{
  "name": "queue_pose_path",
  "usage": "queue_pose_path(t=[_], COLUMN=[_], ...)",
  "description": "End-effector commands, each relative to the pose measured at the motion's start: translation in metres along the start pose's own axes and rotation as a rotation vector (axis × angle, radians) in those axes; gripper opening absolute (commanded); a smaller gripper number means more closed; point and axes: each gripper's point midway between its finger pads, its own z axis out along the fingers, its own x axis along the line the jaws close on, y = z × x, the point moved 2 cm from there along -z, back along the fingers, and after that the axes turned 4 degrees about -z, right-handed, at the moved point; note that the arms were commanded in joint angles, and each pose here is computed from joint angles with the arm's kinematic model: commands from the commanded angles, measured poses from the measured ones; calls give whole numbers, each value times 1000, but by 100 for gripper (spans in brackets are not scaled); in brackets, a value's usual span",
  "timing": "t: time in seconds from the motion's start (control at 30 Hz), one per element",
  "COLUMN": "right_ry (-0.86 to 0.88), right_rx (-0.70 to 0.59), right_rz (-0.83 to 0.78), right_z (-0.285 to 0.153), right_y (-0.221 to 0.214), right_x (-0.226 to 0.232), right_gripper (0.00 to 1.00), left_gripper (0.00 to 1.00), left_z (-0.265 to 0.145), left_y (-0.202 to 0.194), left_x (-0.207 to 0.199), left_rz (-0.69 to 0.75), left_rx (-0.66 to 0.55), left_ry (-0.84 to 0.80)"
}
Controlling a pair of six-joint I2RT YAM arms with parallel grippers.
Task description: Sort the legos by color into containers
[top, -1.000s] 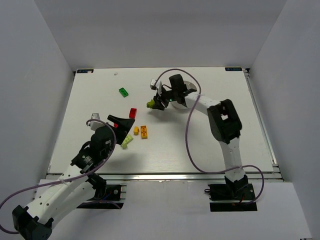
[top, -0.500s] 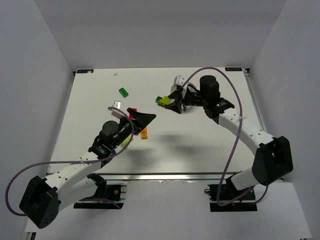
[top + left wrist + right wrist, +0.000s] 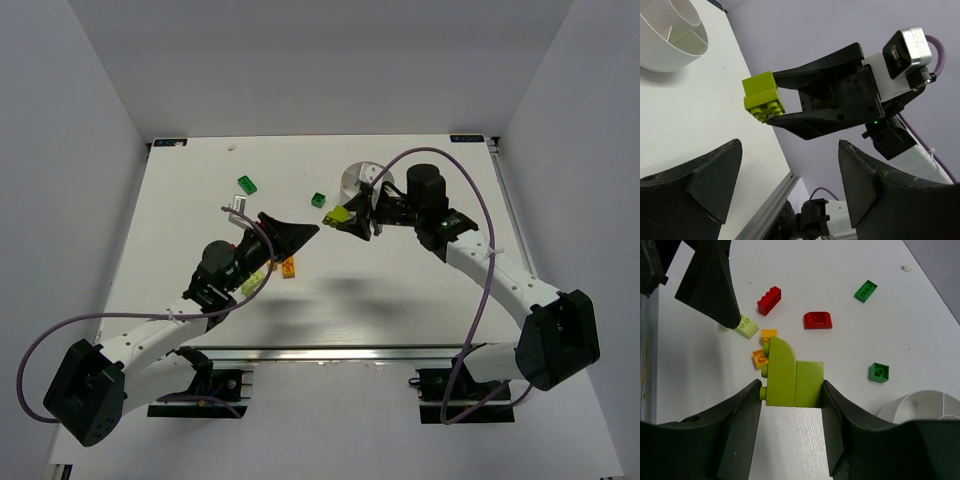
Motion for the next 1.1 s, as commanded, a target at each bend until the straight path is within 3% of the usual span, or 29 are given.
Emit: queue_pose_path(t=[0.0, 0.5, 0.73, 0.87, 0.93, 1.0, 1.03, 1.07], right_ry=[4, 75, 71, 58, 62, 66, 45, 30], right_rx=[-59, -71, -42, -27, -21, -8, -6, 3], right_rz=[-49, -82, -122, -161, -183, -201, -205, -199], right_z=[-3, 10, 18, 20, 20, 17, 14, 12], right_y=[27, 38, 34, 33, 33, 28, 29, 26], right_x=[4, 41, 47, 48, 51, 54, 52, 51], right_gripper=[0, 0, 2, 8, 22, 77, 89, 89], left_gripper=[87, 82, 59, 40, 22, 8, 3, 3], left_z=[-2, 4, 5, 6, 7, 8, 5, 4], left_y=[-1, -5, -10, -14, -15, -12, -14, -6], left_x=[0, 0, 0, 6, 8, 14, 33, 35], left_rz=[16, 20, 10, 5, 13, 37, 74, 121], left_rx=[3, 31, 66, 84, 90, 81, 98, 76], left_ry=[-10, -30, -40, -26, -15, 30, 137, 191])
